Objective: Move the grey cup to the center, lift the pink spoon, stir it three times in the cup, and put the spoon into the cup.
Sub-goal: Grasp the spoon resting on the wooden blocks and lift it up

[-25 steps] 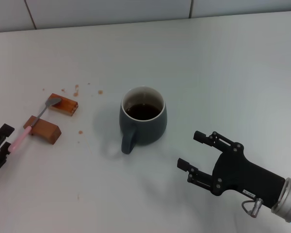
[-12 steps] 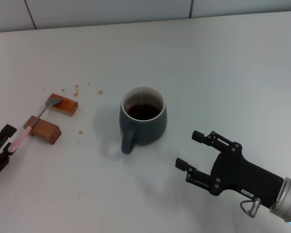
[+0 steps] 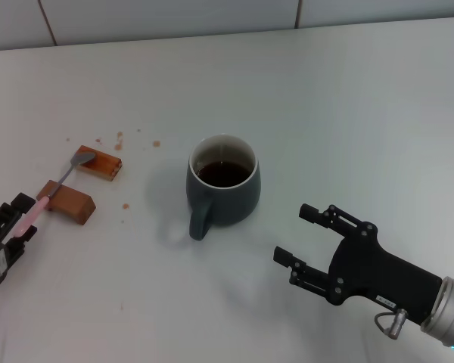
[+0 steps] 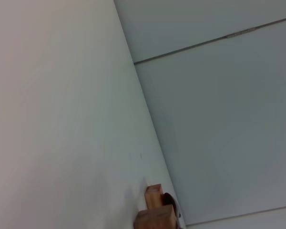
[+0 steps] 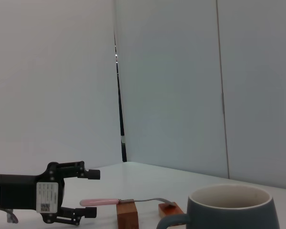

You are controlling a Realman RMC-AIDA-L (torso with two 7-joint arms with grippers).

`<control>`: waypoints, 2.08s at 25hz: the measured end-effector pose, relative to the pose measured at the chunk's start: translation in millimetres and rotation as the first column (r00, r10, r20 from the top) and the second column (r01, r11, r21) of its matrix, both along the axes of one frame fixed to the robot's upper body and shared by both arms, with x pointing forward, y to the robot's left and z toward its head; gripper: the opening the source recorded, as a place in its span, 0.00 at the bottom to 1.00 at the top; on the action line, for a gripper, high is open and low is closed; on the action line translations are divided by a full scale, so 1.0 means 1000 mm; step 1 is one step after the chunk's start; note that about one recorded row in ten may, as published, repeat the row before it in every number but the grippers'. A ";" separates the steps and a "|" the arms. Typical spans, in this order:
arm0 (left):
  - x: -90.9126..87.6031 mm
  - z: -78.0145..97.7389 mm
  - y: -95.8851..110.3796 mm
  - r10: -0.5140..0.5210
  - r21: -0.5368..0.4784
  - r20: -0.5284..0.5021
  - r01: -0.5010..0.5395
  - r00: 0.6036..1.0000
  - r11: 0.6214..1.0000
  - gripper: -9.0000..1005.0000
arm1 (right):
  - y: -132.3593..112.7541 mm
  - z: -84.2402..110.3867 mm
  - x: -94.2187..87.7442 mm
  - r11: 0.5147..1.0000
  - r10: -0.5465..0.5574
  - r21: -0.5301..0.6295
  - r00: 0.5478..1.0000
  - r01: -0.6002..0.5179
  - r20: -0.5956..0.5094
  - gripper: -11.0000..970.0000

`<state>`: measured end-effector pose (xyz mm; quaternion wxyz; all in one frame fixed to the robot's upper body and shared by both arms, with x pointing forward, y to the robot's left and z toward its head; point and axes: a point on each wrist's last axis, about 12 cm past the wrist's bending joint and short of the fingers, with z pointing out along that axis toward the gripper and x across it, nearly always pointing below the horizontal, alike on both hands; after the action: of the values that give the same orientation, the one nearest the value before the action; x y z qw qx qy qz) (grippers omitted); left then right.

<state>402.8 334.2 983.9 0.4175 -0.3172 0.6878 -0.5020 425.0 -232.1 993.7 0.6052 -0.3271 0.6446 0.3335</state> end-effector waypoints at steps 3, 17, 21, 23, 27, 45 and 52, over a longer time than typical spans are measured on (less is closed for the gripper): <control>0.001 0.000 -0.002 -0.003 -0.007 0.000 0.003 1.000 1.000 0.81 | 0.000 0.000 0.000 1.000 0.000 -0.001 1.000 0.000 0.000 0.78; 0.005 0.001 -0.007 -0.011 -0.014 0.010 0.011 1.000 1.000 0.81 | -0.002 -0.001 -0.002 1.000 0.007 -0.010 1.000 -0.007 -0.002 0.78; 0.007 0.001 -0.009 -0.017 -0.017 0.013 0.017 1.000 1.000 0.81 | -0.003 -0.001 -0.002 1.000 0.006 -0.010 1.000 -0.006 -0.004 0.78; 0.008 0.001 -0.009 -0.018 -0.018 0.012 0.019 1.000 1.000 0.81 | -0.003 -0.001 -0.003 1.000 0.006 -0.012 1.000 -0.006 -0.004 0.78; 0.008 0.000 -0.011 -0.021 -0.019 0.008 0.022 1.000 1.000 0.81 | -0.003 -0.001 -0.003 1.000 0.008 -0.013 1.000 -0.008 -0.005 0.78; 0.009 -0.002 -0.013 -0.017 -0.024 -0.006 0.017 1.000 1.000 0.81 | -0.002 -0.002 -0.004 1.000 0.016 -0.015 1.000 -0.016 -0.008 0.78; 0.012 -0.001 -0.014 -0.016 -0.024 0.000 0.016 1.000 1.000 0.81 | -0.002 -0.002 -0.004 1.000 0.015 -0.015 1.000 -0.016 -0.008 0.78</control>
<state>414.4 320.6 983.0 0.4094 -0.3169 0.6843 -0.5135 420.7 -234.6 991.5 0.5975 -0.3353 0.6470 0.3346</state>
